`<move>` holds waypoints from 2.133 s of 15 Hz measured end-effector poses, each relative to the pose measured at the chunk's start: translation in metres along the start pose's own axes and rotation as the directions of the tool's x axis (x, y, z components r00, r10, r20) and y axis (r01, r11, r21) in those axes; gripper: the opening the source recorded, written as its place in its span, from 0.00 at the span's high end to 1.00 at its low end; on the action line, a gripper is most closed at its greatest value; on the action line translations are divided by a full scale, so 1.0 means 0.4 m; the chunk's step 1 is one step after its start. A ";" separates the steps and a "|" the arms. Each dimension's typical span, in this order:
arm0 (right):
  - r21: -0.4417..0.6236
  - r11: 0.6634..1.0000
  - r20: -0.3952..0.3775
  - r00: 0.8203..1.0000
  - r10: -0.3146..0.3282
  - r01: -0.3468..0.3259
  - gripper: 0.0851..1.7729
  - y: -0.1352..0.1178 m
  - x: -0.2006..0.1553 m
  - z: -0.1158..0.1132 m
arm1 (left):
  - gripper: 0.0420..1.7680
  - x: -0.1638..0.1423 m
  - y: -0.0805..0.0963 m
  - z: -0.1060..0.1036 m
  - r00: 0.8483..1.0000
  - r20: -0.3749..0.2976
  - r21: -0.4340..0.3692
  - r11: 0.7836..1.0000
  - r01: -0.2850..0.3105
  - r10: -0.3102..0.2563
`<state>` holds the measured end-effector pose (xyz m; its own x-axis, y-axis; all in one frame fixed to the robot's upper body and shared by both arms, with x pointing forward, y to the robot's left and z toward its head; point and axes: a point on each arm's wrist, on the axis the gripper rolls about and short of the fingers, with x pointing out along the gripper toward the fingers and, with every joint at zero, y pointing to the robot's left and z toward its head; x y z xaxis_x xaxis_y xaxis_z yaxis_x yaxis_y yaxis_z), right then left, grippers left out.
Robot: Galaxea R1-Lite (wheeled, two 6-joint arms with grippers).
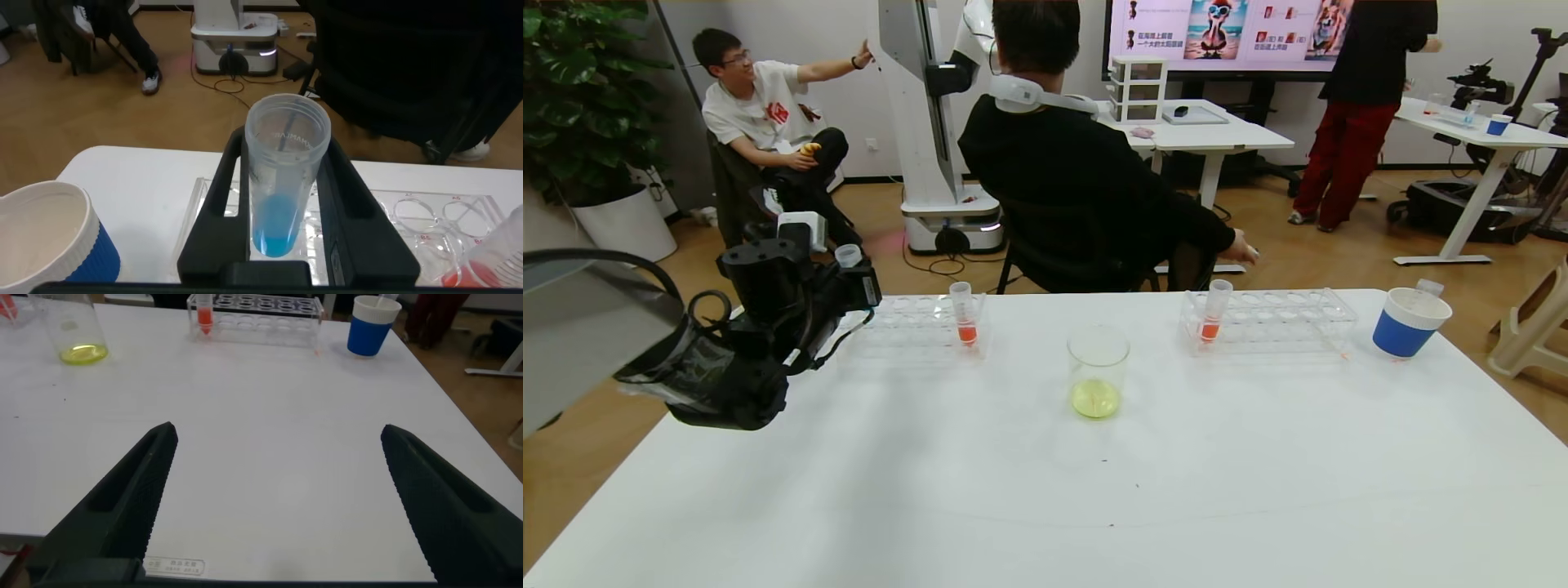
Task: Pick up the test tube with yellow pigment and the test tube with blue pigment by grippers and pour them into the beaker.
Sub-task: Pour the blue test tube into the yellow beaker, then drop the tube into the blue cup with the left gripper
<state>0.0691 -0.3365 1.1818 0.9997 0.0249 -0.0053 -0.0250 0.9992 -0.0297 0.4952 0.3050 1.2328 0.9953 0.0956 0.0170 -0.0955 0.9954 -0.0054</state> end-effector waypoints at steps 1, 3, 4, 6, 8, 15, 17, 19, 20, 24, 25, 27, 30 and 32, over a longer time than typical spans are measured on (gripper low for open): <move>0.000 1.000 0.000 1.000 0.000 0.000 0.02 0.000 0.000 0.000 | 0.74 0.001 -0.006 0.013 1.000 0.014 0.001 1.000 0.005 -0.005; 0.000 1.000 0.000 1.000 0.000 0.000 0.02 0.000 0.000 0.000 | 0.74 0.007 -0.024 0.050 0.998 0.050 0.026 0.999 0.024 -0.025; 0.000 1.000 0.000 1.000 0.000 0.000 0.02 0.000 0.000 0.000 | 0.74 0.009 -0.038 0.072 0.997 0.066 0.048 0.998 0.041 -0.044; 0.000 1.000 0.000 1.000 0.000 0.000 0.02 0.000 0.000 0.000 | 0.74 0.014 -0.077 0.129 0.988 0.120 0.084 0.992 0.091 -0.101; 0.000 1.000 0.000 1.000 0.000 0.000 0.02 0.000 0.000 0.000 | 0.74 0.009 -0.135 0.178 0.962 0.170 0.140 0.971 0.192 -0.215; 0.000 1.000 0.000 1.000 0.000 0.000 0.02 0.000 0.000 0.000 | 0.74 -0.053 -0.344 0.157 0.742 0.159 0.371 0.736 0.566 -0.651; 0.000 1.000 0.000 1.000 0.000 0.000 0.02 0.000 0.000 0.000 | 0.74 -0.049 -0.364 0.116 0.696 0.128 0.481 0.658 0.580 -0.707; 0.000 1.000 0.000 1.000 0.000 0.000 0.02 0.000 0.000 0.000 | 0.74 -0.045 -0.387 0.081 0.639 0.144 0.552 0.598 0.582 -0.755; 0.000 1.000 0.000 1.000 0.000 0.000 0.02 0.000 0.000 0.000 | 0.74 -0.043 -0.400 0.066 0.606 0.160 0.577 0.572 0.583 -0.779; 0.000 1.000 0.000 1.000 0.000 0.000 0.02 0.000 0.000 0.000 | 0.74 -0.028 -0.436 0.004 0.494 0.157 0.706 0.447 0.549 -0.855; 0.000 1.000 0.000 1.000 0.000 0.000 0.02 0.000 0.000 0.000 | 0.74 -0.019 -0.442 -0.003 0.475 0.159 0.730 0.427 0.534 -0.866; 0.000 1.000 0.000 1.000 0.000 0.000 0.02 0.000 0.000 0.000 | 0.74 -0.002 -0.451 -0.005 0.432 0.174 0.785 0.389 0.482 -0.885; 0.000 1.000 0.000 1.000 0.000 0.000 0.02 0.000 0.000 0.000 | 0.74 0.018 -0.462 -0.002 0.378 0.195 0.849 0.348 0.396 -0.905; 0.000 1.000 0.000 1.000 0.000 0.000 0.02 0.000 0.000 0.000 | 0.74 0.025 -0.464 -0.010 0.347 0.191 0.887 0.313 0.340 -0.918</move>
<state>0.0691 -0.3365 1.1818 0.9997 0.0249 -0.0053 -0.0250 0.9992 -0.0301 0.5231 0.1211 1.2299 0.4295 -0.8802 0.2018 0.2933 0.3473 0.8907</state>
